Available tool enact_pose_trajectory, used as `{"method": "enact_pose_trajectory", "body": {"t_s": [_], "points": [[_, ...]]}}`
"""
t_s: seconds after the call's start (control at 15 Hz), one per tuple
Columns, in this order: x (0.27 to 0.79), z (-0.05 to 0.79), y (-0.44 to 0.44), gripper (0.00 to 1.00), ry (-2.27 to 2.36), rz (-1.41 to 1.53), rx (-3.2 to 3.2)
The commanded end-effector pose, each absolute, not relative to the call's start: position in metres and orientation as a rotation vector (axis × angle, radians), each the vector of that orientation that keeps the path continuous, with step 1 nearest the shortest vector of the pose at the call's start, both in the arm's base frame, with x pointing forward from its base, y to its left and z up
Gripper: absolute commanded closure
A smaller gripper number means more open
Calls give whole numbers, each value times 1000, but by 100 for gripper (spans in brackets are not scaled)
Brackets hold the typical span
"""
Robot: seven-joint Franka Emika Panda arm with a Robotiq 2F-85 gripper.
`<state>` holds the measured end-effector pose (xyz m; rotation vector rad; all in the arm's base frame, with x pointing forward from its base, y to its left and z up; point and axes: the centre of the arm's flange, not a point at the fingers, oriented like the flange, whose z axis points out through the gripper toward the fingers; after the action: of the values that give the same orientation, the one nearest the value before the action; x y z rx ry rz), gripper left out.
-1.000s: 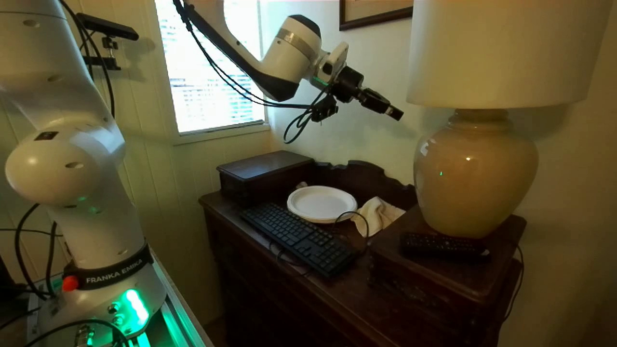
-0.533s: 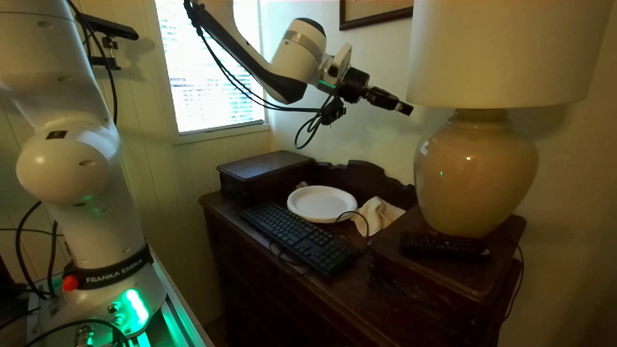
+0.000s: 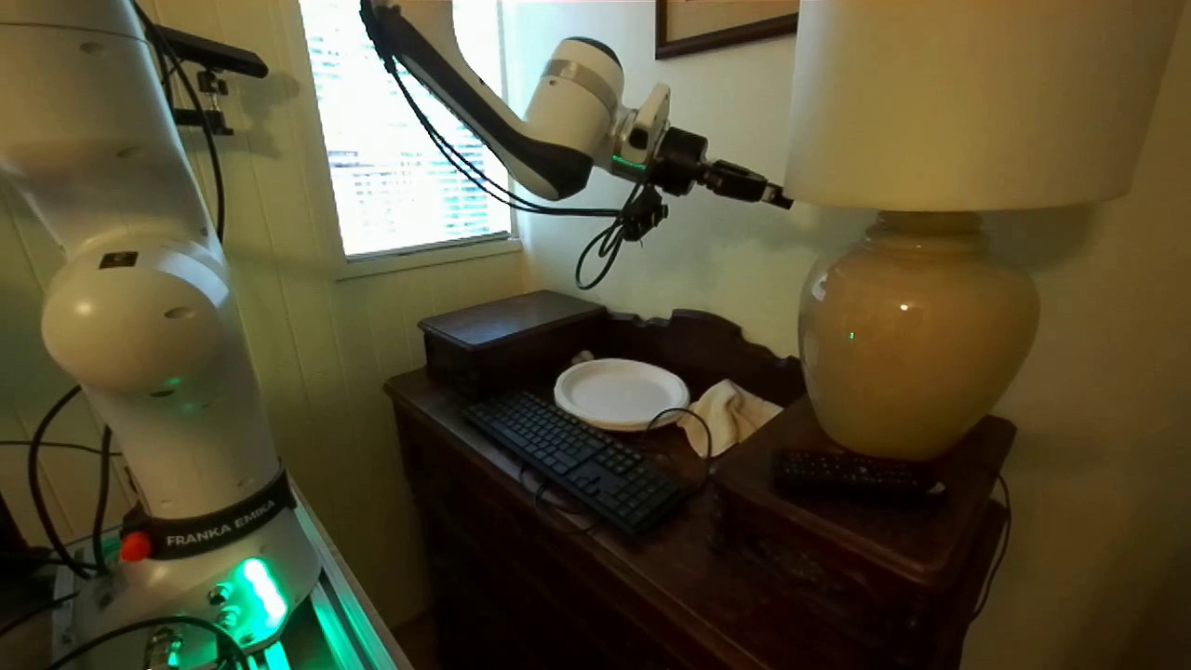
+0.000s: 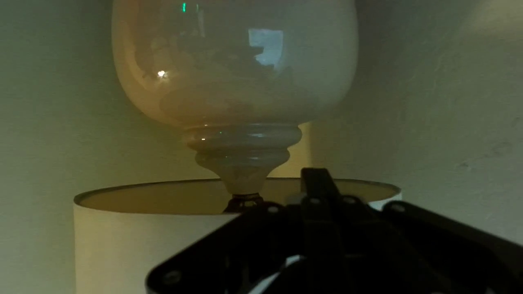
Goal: Move the lamp shade slightly to the left
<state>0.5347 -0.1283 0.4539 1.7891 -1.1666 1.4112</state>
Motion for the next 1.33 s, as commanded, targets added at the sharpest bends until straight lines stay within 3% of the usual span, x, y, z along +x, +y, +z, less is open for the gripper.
{"method": "enact_pose_trajectory", "body": {"t_s": [0.0, 1.27], "points": [[538, 456, -126, 100, -1147, 1474, 1743], [534, 474, -113, 100, -1122, 1572, 1659]]}}
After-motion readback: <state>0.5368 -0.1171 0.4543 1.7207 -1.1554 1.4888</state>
